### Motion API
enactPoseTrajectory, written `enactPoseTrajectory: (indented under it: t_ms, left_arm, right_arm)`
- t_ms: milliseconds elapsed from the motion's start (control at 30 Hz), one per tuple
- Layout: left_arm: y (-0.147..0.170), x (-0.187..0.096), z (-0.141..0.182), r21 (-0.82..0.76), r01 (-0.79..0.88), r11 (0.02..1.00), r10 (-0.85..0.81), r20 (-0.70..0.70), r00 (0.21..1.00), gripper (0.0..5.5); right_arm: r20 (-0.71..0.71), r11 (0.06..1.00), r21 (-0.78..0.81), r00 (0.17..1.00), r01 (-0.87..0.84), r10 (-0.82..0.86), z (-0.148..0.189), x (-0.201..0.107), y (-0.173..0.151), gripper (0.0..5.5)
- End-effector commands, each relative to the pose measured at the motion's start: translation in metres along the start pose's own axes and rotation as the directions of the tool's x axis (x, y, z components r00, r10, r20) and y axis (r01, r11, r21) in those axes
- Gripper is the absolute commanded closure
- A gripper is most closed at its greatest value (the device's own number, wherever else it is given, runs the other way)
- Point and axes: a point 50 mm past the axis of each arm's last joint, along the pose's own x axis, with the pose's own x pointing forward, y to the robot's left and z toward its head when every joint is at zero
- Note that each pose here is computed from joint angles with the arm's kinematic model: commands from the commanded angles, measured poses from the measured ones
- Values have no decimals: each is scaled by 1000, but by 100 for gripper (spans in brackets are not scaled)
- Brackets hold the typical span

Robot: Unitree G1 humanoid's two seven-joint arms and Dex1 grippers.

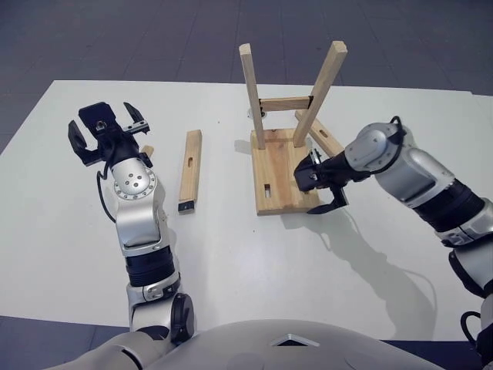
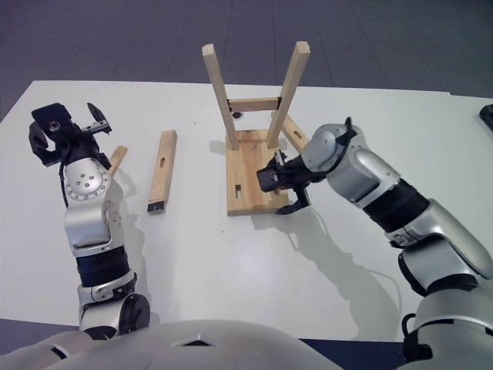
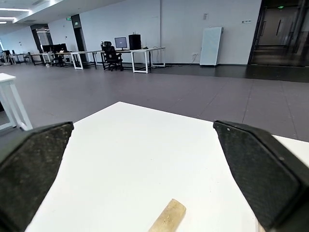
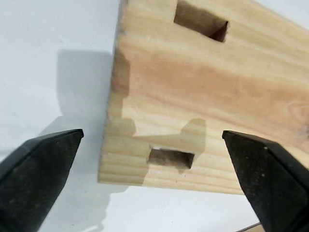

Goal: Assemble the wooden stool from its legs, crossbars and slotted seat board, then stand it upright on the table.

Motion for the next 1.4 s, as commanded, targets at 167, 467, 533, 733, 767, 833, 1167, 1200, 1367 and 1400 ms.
enactPoseTrajectory:
  t_ms: [167,467,533,733,767,833,1167,1200,1367,1400]
  left_arm:
    - [31,11,-75,154,357,921,-299,-309,903,10]
    - [68,42,-96,187,587,788,-458,-459,761,82]
    - [71,43,-104,148,633,760,-488,-512,707,114]
    - [66,27,-124,-77,743,665,-602,-644,472,217]
    - [69,26,-128,-97,737,669,-588,-674,446,233]
    - [74,26,-136,-99,717,690,-546,-722,425,270]
    - [78,18,-151,-88,684,724,-495,-756,427,420]
    - [78,18,-152,-79,680,729,-491,-753,438,420]
    - [78,17,-154,-52,658,751,-471,-742,478,420]
    - [79,18,-153,-37,649,760,-463,-732,501,420]
  right_arm:
    - [629,808,496,510,319,-587,38,-106,-4,14]
    - [595,670,720,339,178,-729,41,-89,15,10]
    - [581,648,744,320,163,-748,41,-89,16,10]
    - [556,589,803,239,96,-796,38,-95,12,10]
    - [560,582,810,199,76,-804,38,-100,11,10]
    - [555,563,826,122,36,-823,35,-110,10,10]
    - [147,148,984,18,97,-989,-23,-123,-4,10]
    - [104,105,990,14,96,-994,-28,-121,-6,10]
    - [-75,-72,994,40,86,-996,-49,-114,-15,10]
    - [-153,-142,982,84,122,-985,-60,-109,-16,10]
